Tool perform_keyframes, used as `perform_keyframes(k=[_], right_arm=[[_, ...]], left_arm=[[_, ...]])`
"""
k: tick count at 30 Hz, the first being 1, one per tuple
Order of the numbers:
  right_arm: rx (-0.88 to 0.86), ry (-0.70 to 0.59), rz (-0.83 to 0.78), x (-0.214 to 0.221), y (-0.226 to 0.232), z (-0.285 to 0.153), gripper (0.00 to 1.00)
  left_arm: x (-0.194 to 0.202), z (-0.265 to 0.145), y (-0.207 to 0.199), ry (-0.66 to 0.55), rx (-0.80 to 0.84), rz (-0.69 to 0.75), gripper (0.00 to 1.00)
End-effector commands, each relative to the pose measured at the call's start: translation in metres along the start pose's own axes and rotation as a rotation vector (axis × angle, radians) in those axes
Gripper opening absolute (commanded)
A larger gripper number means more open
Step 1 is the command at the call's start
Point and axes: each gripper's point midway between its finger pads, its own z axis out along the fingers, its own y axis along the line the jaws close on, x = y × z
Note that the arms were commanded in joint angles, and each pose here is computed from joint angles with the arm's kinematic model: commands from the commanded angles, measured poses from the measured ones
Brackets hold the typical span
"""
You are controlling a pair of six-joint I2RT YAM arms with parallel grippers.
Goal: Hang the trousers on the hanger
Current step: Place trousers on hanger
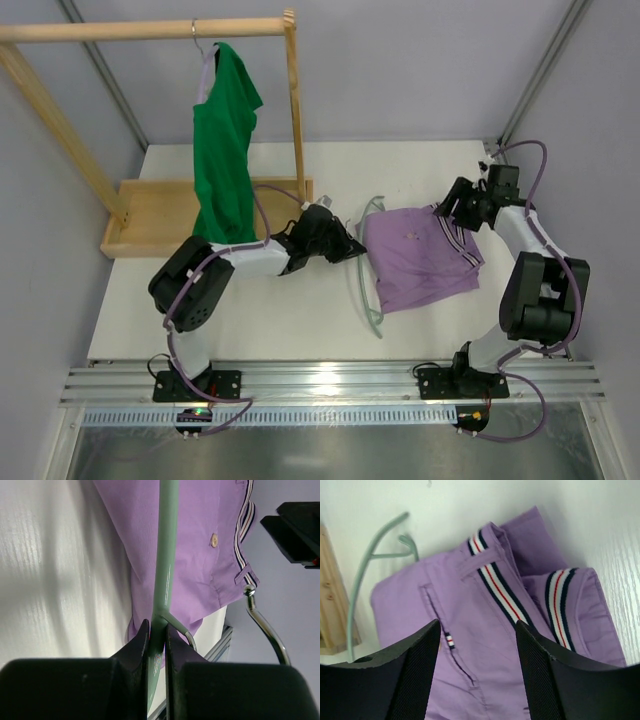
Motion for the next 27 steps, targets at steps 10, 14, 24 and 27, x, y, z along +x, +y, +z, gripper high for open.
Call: perform_keyframes(k=[10, 14, 24, 27], right_arm=[[0.295, 0.155, 0.097, 0.076, -0.071, -0.018, 0.61], [0.298, 0.125, 0.151, 0.086, -0.075, -0.02, 0.34], [0.4, -0.022, 0.272, 0.091, -0.107, -0.054, 0.04], [0.416, -0.047, 0.268, 0.088, -0.108, -0.062, 0.04]], left_arm=[[0.016, -0.007, 0.106, 0.07, -0.356, -0.012, 0.0], [0.015, -0.004, 0.109, 0.071, -0.359, -0.033, 0.0], [0.018, -0.009, 0.116, 0.061, -0.38, -0.056, 0.01], [0.017, -0.01, 0.115, 0.056, -0.375, -0.051, 0.0]])
